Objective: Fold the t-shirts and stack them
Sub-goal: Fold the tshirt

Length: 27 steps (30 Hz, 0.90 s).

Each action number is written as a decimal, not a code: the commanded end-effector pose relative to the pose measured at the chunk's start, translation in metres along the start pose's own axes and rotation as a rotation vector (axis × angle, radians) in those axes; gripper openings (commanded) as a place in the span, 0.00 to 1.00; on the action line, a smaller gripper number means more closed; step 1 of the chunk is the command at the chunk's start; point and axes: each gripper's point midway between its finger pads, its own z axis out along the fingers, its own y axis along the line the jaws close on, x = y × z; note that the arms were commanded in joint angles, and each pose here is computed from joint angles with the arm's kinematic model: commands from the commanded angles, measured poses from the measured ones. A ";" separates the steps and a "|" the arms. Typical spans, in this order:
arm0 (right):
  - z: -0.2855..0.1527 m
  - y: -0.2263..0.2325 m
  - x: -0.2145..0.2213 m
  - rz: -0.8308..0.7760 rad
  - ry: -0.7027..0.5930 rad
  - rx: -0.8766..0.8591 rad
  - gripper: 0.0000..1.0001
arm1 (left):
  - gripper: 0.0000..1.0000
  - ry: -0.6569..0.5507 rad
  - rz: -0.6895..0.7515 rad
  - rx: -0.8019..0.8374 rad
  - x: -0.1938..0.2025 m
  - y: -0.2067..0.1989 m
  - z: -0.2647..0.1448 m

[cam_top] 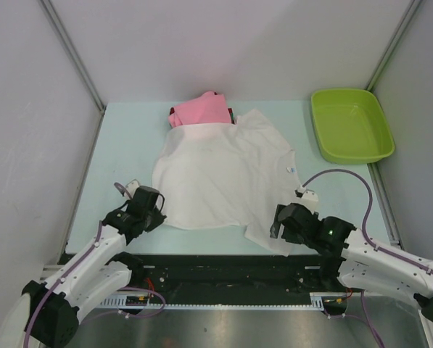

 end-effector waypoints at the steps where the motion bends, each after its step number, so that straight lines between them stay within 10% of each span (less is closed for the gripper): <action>1: -0.003 -0.007 0.030 0.144 0.066 0.004 0.83 | 0.00 0.005 -0.029 -0.001 0.001 -0.002 0.002; 27: 0.020 -0.034 0.074 0.260 0.095 0.121 0.59 | 0.00 -0.041 0.009 0.028 -0.012 -0.011 0.002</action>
